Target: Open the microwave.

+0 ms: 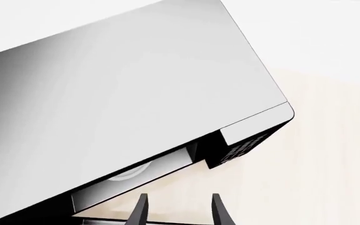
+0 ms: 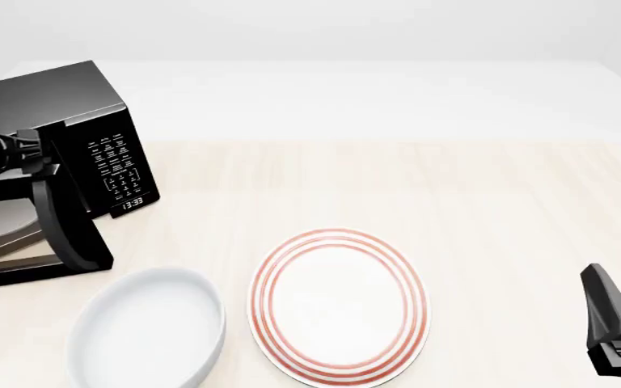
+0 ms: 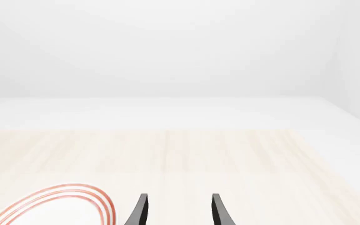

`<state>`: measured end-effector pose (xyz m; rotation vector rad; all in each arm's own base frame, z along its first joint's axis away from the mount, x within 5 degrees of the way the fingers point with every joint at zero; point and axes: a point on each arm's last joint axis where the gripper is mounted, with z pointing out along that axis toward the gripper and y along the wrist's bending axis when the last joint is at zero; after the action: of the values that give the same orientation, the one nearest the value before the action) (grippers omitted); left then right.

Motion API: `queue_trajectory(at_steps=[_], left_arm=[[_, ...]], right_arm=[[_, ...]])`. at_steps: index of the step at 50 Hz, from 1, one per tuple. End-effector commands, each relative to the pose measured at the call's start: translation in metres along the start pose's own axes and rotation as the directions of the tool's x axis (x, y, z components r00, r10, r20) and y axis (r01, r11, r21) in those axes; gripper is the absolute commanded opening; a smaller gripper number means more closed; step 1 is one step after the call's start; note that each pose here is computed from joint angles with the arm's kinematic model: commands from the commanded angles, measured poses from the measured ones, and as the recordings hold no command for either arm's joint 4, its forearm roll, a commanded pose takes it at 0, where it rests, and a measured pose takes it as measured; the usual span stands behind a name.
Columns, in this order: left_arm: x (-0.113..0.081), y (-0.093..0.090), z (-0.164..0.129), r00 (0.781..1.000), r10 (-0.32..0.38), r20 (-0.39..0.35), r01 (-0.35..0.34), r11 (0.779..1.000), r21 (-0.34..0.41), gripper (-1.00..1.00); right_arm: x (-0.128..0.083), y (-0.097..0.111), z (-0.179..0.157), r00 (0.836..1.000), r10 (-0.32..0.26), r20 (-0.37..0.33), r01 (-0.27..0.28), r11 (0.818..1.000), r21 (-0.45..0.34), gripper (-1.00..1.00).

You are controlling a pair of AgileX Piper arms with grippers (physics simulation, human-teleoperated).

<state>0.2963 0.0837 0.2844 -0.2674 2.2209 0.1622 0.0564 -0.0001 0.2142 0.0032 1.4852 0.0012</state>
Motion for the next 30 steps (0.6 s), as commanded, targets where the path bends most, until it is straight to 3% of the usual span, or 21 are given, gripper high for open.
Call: queue_trajectory(at_steps=[1, 30], left_arm=[[0.015, 0.003, 0.006, 0.999, 0.005, -0.041, -0.006, 1.0, -0.013, 1.0], [0.027, 0.007, -0.006, 0.999, 0.011, -0.051, -0.013, 1.0, -0.024, 1.0]], right_arm=[[0.0, 0.0, 0.0, 1.0, 0.0, 0.0, 0.0, 1.0, 0.0, 1.0], [0.0, 0.0, 0.0, 1.0, 0.0, 0.0, 0.0, 1.0, 0.0, 1.0]])
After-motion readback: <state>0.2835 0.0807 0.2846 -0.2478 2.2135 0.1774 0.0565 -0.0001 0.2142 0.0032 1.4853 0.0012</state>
